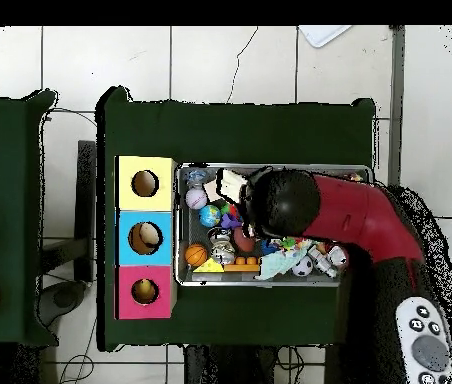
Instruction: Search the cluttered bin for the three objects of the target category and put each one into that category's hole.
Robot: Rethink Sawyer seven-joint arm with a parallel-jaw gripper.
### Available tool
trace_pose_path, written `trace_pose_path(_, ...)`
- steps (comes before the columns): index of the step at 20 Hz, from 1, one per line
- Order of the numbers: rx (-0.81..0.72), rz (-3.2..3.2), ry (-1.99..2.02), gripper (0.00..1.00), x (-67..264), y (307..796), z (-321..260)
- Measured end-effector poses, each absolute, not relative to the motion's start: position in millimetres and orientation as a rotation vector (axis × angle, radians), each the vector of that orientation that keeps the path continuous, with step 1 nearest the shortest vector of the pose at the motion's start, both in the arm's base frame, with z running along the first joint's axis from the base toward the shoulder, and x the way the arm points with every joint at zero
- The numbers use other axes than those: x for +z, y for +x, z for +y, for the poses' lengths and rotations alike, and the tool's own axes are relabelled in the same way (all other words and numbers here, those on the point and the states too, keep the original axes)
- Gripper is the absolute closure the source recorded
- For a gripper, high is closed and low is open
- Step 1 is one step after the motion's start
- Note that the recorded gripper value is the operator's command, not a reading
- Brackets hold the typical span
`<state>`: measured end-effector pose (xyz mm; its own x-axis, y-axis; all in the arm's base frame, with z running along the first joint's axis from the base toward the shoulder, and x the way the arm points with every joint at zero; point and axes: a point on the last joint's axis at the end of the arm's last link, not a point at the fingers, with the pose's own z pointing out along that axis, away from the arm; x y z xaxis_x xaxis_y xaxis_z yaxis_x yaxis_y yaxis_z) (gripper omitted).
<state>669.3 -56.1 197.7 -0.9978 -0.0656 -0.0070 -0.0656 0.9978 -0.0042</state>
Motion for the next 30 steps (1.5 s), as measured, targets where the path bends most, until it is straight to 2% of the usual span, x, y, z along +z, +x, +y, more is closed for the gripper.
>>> trace_pose_path(10,0.050,3.167,-0.122,1.00,201.9,652.1,29.0)
trace_pose_path(11,0.058,3.179,-0.095,0.00,200.8,647.2,43.3)
trace_pose_path(18,0.052,3.197,-0.042,0.00,198.1,639.2,53.1)
trace_pose_path(30,0.005,3.178,0.029,0.00,198.5,628.6,28.1)
